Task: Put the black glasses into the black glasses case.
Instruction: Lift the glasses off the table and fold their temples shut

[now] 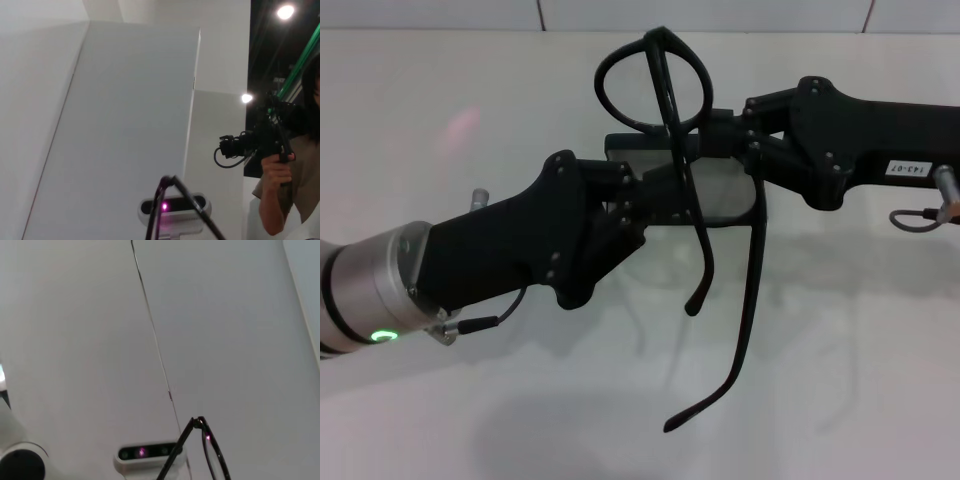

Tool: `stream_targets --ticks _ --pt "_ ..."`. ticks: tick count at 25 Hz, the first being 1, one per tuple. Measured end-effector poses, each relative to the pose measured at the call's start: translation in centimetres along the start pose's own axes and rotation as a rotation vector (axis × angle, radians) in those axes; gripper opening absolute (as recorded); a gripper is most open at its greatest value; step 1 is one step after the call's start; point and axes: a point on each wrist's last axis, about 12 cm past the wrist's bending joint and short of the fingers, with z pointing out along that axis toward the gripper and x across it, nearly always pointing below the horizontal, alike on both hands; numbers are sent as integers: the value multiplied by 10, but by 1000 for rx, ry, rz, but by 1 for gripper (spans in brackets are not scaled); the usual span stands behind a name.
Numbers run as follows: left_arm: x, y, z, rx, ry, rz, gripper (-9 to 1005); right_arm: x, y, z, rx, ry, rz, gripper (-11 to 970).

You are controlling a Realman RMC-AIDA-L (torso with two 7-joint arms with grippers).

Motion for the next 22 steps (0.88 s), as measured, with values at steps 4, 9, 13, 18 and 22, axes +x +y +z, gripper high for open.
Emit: stream_targets --ticks 4,9,13,18,22 --pt "2 -2 -2 -9 -2 -8 35 3 2 0 -13 -6 13 54" --pt "2 -3 -2 -6 -7 -14 35 9 2 -3 -2 -9 33 54" --pt "-2 -5 -3 12 -29 -26 35 14 4 -11 11 -6 49 55" --pt "-1 -5 0 36 -20 -48 35 20 2 -16 53 -5 63 55" --pt "3 -5 12 99 13 -57 35 21 -4 -9 53 -4 65 55"
